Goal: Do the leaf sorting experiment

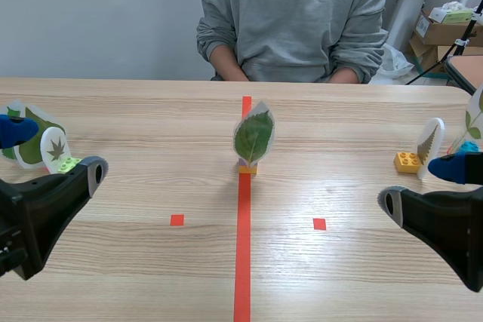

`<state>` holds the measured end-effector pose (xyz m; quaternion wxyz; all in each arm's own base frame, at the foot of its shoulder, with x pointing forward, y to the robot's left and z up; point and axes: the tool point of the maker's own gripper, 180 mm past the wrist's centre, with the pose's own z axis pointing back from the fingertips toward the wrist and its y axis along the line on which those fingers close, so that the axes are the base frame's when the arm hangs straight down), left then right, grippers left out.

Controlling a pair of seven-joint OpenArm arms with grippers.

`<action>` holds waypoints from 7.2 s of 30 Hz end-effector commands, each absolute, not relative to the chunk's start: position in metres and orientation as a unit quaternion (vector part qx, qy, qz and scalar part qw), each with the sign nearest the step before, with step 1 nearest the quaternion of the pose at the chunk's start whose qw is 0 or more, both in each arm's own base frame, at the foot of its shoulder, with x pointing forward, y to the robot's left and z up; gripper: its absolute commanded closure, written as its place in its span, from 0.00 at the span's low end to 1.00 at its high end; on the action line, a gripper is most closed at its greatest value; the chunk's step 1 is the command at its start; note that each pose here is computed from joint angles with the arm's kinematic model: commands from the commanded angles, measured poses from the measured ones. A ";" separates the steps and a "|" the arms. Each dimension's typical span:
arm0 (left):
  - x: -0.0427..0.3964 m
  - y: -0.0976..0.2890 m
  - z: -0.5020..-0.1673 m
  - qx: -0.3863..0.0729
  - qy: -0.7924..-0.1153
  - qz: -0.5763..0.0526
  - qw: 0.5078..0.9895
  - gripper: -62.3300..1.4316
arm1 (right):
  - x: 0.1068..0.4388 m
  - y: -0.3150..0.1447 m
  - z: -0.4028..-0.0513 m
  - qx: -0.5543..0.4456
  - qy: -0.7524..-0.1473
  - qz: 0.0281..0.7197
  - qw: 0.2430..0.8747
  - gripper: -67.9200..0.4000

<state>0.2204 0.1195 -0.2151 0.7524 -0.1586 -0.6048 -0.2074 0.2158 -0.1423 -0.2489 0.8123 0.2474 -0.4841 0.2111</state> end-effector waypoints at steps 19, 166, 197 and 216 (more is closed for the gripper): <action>0.225 0.106 -0.234 -0.200 -0.587 -0.240 0.747 0.03 | 0.220 -0.141 -0.240 0.254 -0.498 0.212 0.802 0.11; 0.307 0.213 -0.292 -0.103 -0.640 -0.042 0.760 0.91 | 0.228 -0.142 -0.234 0.246 -0.510 0.219 0.795 0.11; 0.330 0.314 -0.328 0.068 -0.616 0.091 0.779 0.91 | 0.231 -0.142 -0.231 0.244 -0.515 0.221 0.791 0.11; 0.327 0.320 -0.340 0.086 -0.606 0.083 0.786 0.84 | 0.231 -0.142 -0.231 0.244 -0.515 0.221 0.791 0.11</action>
